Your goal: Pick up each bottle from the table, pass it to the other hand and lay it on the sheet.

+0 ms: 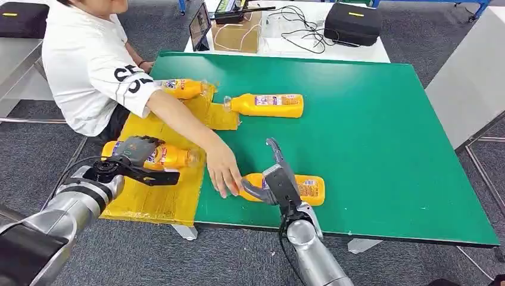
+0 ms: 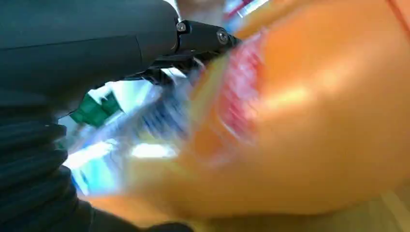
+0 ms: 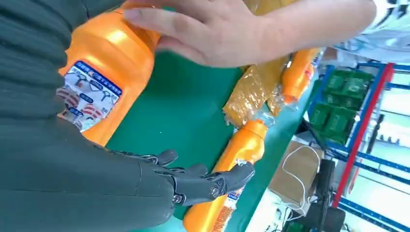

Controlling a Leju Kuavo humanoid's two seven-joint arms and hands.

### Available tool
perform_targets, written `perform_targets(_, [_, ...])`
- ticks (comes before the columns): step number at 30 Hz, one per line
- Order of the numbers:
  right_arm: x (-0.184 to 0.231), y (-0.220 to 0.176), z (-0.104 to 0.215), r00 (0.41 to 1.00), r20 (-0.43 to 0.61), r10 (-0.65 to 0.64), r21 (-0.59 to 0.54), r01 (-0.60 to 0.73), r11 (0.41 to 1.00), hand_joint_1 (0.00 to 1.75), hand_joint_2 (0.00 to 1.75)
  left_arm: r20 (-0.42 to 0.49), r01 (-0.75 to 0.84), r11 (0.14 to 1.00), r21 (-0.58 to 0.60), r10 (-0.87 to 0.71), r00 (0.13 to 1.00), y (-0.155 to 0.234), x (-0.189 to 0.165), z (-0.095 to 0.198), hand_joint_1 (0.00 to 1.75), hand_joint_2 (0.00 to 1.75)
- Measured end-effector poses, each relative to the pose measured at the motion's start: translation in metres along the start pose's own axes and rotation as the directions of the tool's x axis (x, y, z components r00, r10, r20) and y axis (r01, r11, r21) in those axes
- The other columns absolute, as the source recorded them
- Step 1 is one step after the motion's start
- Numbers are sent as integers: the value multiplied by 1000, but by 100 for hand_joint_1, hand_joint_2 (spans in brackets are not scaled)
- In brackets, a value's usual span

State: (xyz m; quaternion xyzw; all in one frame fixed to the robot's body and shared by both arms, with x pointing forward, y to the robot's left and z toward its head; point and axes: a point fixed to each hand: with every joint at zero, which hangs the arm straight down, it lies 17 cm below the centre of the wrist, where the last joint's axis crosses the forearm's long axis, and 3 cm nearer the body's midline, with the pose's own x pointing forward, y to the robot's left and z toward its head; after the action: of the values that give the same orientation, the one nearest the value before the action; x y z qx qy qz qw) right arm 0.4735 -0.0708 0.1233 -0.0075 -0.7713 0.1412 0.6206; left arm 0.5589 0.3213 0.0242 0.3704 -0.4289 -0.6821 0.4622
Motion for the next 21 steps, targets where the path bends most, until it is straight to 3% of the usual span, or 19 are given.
perform_targets(4, [-7,3,-1,998,-18,66,28,-65,997,0,175,38,-36,997,65,34,999,4,9,1,0,175])
perform_targets(5, [-10,3,-1,996,-22,91,32,-90,995,0,0,50,-57,995,81,53,997,5,11,2,0,175])
perform_targets(8, [-17,1,0,984,-32,173,39,-172,984,0,0,107,-152,980,128,138,985,6,21,6,0,175])
perform_targets(9, [-21,0,0,977,-38,208,46,-206,977,0,175,130,-188,970,154,168,977,7,25,8,0,175])
perform_targets(13, [-33,-5,3,952,-51,301,76,-297,952,0,175,158,-236,934,268,199,967,13,28,18,0,175])
perform_targets(21, [-33,-6,3,951,-51,305,78,-301,951,0,175,158,-237,933,272,199,967,12,28,19,0,175])
